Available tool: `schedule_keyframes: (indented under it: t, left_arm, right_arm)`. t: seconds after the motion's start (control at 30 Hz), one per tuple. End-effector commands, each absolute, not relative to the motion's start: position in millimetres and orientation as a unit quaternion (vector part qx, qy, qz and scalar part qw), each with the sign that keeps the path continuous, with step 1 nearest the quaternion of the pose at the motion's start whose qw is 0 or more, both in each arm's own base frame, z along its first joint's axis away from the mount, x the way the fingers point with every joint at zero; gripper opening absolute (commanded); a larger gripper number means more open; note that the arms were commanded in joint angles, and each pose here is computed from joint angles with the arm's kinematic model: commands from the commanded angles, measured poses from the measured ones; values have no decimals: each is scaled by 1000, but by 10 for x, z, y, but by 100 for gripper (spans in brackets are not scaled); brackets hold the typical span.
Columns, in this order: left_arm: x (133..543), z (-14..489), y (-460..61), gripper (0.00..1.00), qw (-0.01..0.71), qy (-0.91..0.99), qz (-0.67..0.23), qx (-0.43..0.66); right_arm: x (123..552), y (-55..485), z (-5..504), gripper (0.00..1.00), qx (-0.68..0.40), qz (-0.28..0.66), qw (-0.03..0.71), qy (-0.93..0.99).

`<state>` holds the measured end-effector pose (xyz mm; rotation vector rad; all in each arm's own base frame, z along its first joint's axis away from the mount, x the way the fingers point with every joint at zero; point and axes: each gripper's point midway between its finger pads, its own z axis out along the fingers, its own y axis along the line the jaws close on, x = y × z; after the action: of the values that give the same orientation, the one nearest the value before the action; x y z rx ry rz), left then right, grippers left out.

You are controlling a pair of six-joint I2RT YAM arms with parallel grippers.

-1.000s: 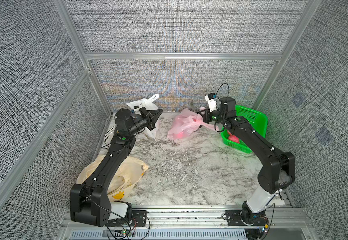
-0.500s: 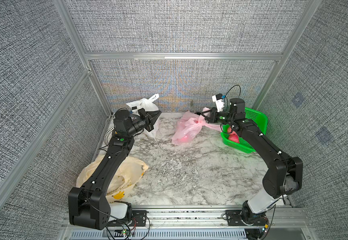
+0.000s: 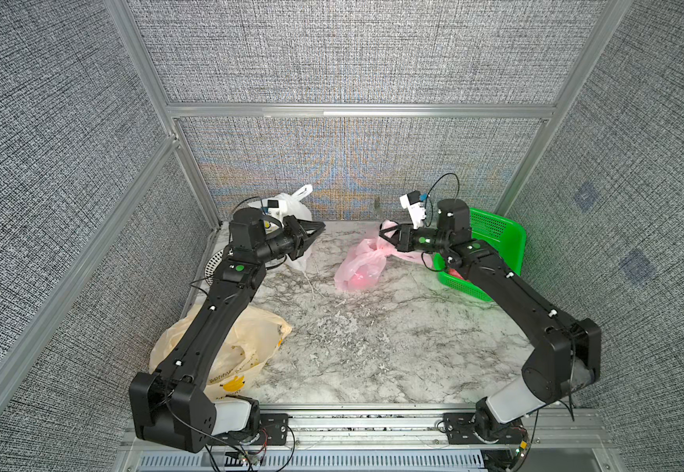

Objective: Untie the knot of a plastic bag & take out the apple
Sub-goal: Move the plastic bag to the center of the board.

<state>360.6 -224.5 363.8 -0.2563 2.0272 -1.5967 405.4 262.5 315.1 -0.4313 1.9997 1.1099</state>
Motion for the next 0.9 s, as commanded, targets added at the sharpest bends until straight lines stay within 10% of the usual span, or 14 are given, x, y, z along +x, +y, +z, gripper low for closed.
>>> schedule_keyframes:
  t: [0.0,0.43,0.87]
  left_arm:
    - [3568,3365,-2447,48,307,791,-529,1]
    - [3411,2358,-3339,56,363,861,-294,201]
    - [3167,2114,-3920,56,433,805,-126,385]
  right_arm:
    - [4069,2676,3081,1,-172,426,391,797]
    - [4057,2543,3173,60,-162,382,414,810]
    - [4069,2045,3375,71,-114,360,459,804]
